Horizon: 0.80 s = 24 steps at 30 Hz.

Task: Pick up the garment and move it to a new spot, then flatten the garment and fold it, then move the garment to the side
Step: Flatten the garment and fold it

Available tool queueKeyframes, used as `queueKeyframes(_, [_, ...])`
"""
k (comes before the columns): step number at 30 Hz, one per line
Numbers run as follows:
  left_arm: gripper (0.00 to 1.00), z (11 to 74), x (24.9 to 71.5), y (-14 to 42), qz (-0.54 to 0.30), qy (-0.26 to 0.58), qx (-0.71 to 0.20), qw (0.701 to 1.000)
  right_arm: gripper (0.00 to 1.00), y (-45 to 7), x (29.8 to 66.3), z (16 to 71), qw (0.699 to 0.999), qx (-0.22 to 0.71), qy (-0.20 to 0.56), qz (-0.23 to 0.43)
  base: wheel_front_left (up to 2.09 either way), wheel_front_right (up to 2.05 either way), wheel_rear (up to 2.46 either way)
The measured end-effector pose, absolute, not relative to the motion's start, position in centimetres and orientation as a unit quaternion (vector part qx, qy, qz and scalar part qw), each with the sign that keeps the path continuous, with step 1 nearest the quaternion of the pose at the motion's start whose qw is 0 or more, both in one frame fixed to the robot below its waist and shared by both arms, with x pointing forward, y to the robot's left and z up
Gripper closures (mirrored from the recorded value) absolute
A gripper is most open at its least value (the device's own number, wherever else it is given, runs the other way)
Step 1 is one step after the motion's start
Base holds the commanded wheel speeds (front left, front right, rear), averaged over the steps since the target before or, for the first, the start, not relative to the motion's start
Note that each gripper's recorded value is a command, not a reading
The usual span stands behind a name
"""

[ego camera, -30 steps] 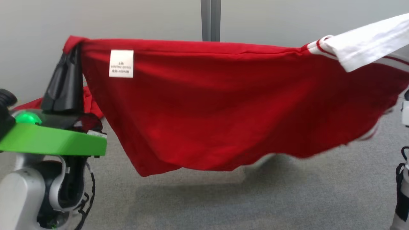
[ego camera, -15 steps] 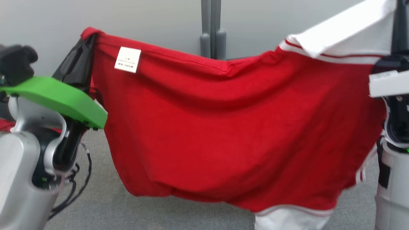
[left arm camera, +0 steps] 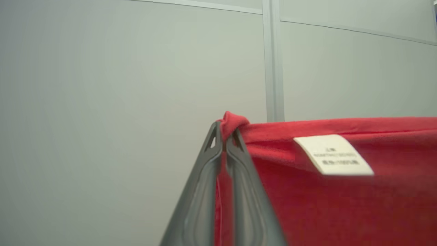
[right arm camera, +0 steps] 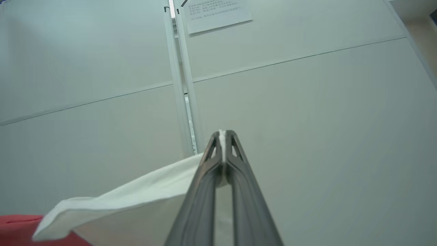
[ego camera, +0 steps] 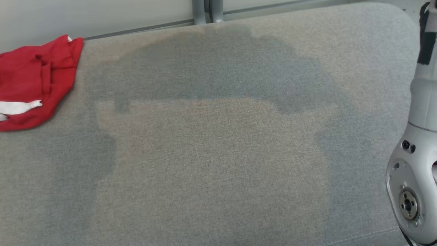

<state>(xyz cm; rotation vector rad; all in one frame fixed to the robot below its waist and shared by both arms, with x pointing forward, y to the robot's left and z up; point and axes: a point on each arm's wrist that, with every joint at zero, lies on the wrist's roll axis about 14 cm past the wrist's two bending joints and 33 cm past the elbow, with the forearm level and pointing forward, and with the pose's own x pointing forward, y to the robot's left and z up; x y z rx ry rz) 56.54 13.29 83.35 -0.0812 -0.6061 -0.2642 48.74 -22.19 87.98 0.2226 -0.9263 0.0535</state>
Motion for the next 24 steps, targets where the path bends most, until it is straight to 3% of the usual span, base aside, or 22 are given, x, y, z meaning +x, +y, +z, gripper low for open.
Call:
queueKeyframes(4, [1.00,77.5,59.7,13.0,-0.141,-0.262,-0.055,0.953,1.00,-21.0,51.8,81.3,0.921,0.095,-0.375,0.038,0.00,0.00,0.00])
queueKeyframes(9, [1.00,63.9,61.4,12.3,-0.143,-0.146,-0.117,0.972,1.00,-19.0,53.3,67.7,0.965,0.105,-0.233,0.056,0.00,0.00,0.00])
queueKeyframes(15, [1.00,49.8,57.1,12.9,-0.114,-0.004,-0.173,0.978,1.00,-20.0,50.5,56.3,0.982,0.147,-0.118,0.026,0.00,0.00,0.00])
queueKeyframes(24, [1.00,44.0,49.7,15.6,-0.042,0.052,-0.218,0.974,1.00,-21.6,45.9,50.4,0.979,0.192,-0.059,-0.026,0.00,0.00,0.00])
